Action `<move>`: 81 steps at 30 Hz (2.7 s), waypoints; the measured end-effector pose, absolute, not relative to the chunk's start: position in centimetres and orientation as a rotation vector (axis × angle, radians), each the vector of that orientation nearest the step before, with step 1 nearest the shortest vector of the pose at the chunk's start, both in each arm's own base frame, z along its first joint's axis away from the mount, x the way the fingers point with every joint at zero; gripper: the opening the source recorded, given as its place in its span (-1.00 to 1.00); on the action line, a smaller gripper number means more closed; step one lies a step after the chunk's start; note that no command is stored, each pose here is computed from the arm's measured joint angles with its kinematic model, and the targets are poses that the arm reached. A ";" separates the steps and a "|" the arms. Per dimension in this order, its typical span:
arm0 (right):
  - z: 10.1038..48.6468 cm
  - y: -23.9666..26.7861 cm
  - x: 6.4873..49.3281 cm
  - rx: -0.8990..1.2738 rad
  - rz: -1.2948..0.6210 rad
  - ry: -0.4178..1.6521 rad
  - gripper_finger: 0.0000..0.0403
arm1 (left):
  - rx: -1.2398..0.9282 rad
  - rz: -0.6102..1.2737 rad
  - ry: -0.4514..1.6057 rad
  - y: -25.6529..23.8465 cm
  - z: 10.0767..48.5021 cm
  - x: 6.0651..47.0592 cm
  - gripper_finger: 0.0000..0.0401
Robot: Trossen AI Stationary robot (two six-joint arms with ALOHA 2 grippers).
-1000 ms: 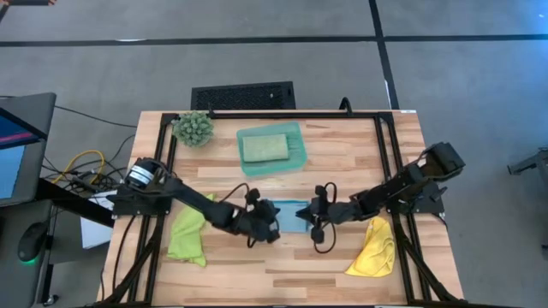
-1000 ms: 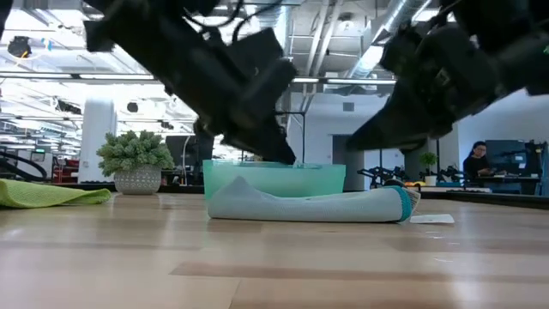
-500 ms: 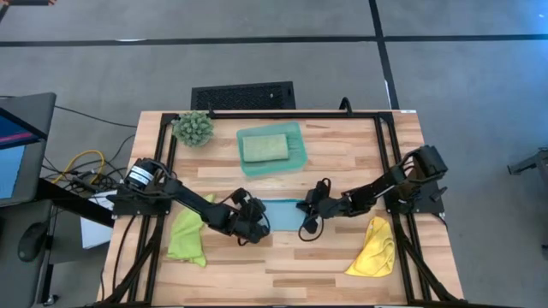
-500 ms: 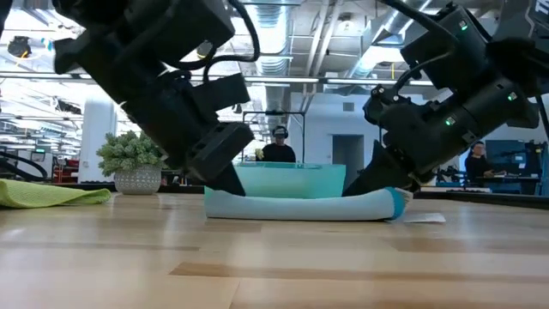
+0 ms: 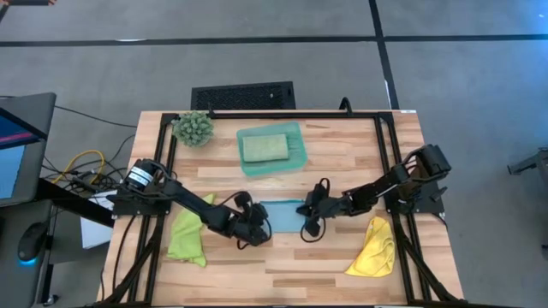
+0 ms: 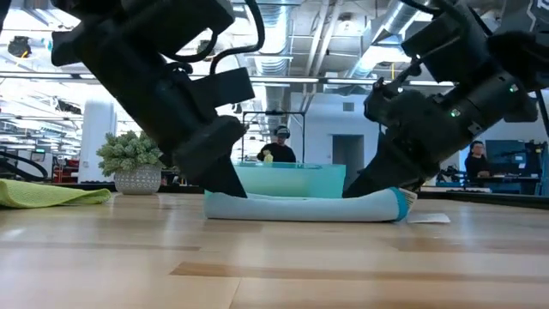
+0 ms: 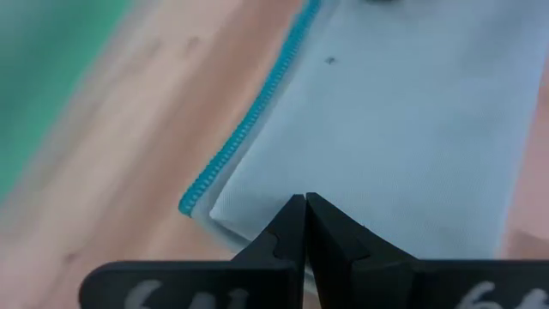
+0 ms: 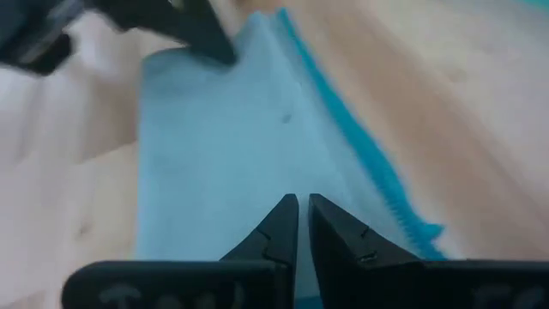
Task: Fold microfiber towels
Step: Fold the blue towel
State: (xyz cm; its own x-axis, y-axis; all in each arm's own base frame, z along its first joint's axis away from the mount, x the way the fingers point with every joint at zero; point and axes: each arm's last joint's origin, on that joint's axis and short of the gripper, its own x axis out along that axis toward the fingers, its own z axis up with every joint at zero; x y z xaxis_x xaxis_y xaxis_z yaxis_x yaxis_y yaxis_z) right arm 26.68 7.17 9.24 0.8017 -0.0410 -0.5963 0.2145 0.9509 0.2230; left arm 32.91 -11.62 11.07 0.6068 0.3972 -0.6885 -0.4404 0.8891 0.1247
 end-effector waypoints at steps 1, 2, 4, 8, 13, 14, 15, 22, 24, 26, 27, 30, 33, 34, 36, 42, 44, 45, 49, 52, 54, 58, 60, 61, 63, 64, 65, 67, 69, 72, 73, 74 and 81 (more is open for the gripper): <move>9.2 7.3 26.7 0.297 -0.107 0.639 -0.73 | -0.062 0.469 0.787 -11.8 11.1 32.8 -0.98; 9.2 7.7 26.5 0.300 -0.074 0.656 -0.73 | -0.064 0.457 0.788 -12.1 11.1 32.8 -0.98; 9.1 8.5 26.3 0.304 -0.011 0.676 -0.73 | -0.080 0.414 0.782 -12.8 11.1 32.7 -0.98; 9.2 10.7 25.6 0.297 0.117 0.691 -0.73 | -0.084 0.271 0.759 -15.2 11.5 32.4 -0.98; 11.1 12.6 24.8 0.269 0.124 0.598 -0.73 | -0.016 0.281 0.603 -17.8 15.7 32.1 -0.98; 11.7 12.6 24.7 0.267 0.122 0.576 -0.73 | -0.014 0.288 0.567 -18.0 16.7 32.1 -0.98; 12.2 12.7 24.6 0.268 0.122 0.558 -0.73 | -0.005 0.292 0.543 -18.2 17.3 32.1 -0.98; 13.1 12.6 23.9 0.228 0.077 0.571 -0.66 | 0.079 0.373 0.515 -18.1 16.1 31.5 -0.98; 12.6 12.3 23.8 0.228 0.034 0.601 -0.59 | 0.079 0.400 0.528 -17.4 15.0 31.4 -0.98; 12.0 12.0 23.6 0.223 -0.018 0.640 -0.50 | 0.084 0.434 0.514 -16.8 14.3 31.2 -0.98; 11.6 12.0 23.6 0.214 -0.037 0.648 -0.45 | 0.106 0.455 0.520 -16.5 13.8 30.9 -0.98; 10.6 12.0 23.7 0.187 -0.069 0.668 -0.30 | 0.096 0.474 0.528 -15.8 12.3 30.6 -0.98; 9.8 12.1 24.3 0.163 -0.068 0.685 -0.20 | 0.072 0.463 0.503 -15.5 11.6 30.6 -0.95; 9.4 12.1 24.3 0.139 -0.067 0.700 -0.17 | 0.080 0.448 0.495 -15.4 11.4 30.6 -0.93; 9.0 12.4 24.8 0.117 -0.048 0.713 -0.15 | 0.114 0.420 0.499 -15.4 11.0 30.5 -0.87; 8.8 12.9 25.7 0.084 -0.022 0.718 -0.23 | 0.082 0.315 0.525 -15.5 10.8 30.6 -0.67; 8.9 13.0 25.8 0.072 -0.003 0.720 -0.31 | 0.073 0.276 0.540 -15.6 10.7 30.6 -0.62; 9.0 13.1 25.8 0.070 0.001 0.720 -0.35 | 0.072 0.256 0.549 -15.6 10.7 30.6 -0.60; 9.4 13.2 25.6 0.040 0.033 0.718 -0.49 | 0.073 0.220 0.564 -15.7 10.7 30.6 -0.56; 9.6 13.4 25.5 0.028 0.047 0.711 -0.54 | 0.076 0.221 0.579 -15.5 10.6 30.6 -0.56; 9.5 13.5 25.4 0.024 0.052 0.712 -0.54 | 0.059 0.206 0.597 -15.3 10.5 30.7 -0.57; 9.6 13.6 25.4 0.017 0.056 0.710 -0.54 | 0.007 0.205 0.610 -14.7 10.4 31.0 -0.60; 9.6 13.7 25.4 0.007 0.062 0.709 -0.54 | -0.013 0.200 0.626 -14.4 10.3 31.1 -0.62; 9.6 13.7 25.3 0.004 0.064 0.708 -0.54 | -0.021 0.189 0.633 -14.3 10.3 31.1 -0.64; 9.6 13.8 25.3 -0.005 0.069 0.708 -0.54 | -0.036 0.162 0.647 -14.2 10.3 31.2 -0.67; 9.6 13.8 25.3 -0.009 0.070 0.707 -0.54 | -0.043 0.147 0.655 -14.2 10.2 31.2 -0.69; 9.6 13.8 25.3 -0.012 0.072 0.707 -0.54 | -0.048 0.131 0.664 -14.3 10.2 31.2 -0.72; 9.5 13.8 25.3 -0.020 0.074 0.710 -0.54 | -0.060 0.097 0.677 -14.4 10.2 31.2 -0.79; 9.5 13.9 25.1 -0.034 0.078 0.719 -0.54 | -0.068 0.064 0.685 -14.6 10.2 31.1 -0.88; 10.1 14.1 24.9 -0.045 0.095 0.709 -0.54 | -0.069 0.050 0.687 -14.9 10.3 31.0 -0.98; 10.4 14.2 24.9 -0.041 0.101 0.697 -0.54 | -0.069 0.047 0.687 -15.0 10.3 31.0 -0.97; 10.7 14.3 24.8 -0.038 0.104 0.691 -0.54 | -0.068 0.046 0.686 -15.0 10.3 31.0 -0.97; 12.6 14.4 24.6 0.073 0.093 0.637 -0.47 | -0.052 0.046 0.678 -15.4 10.6 31.1 -0.99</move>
State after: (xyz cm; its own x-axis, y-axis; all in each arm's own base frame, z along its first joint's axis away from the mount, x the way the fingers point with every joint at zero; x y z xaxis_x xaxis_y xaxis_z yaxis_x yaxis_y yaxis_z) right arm 24.60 14.38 12.59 0.7998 0.1093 -0.5903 -0.0647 0.9932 0.0964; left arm 31.13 -15.42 10.56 0.7779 0.0256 -0.6278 -0.0592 0.9977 -0.0328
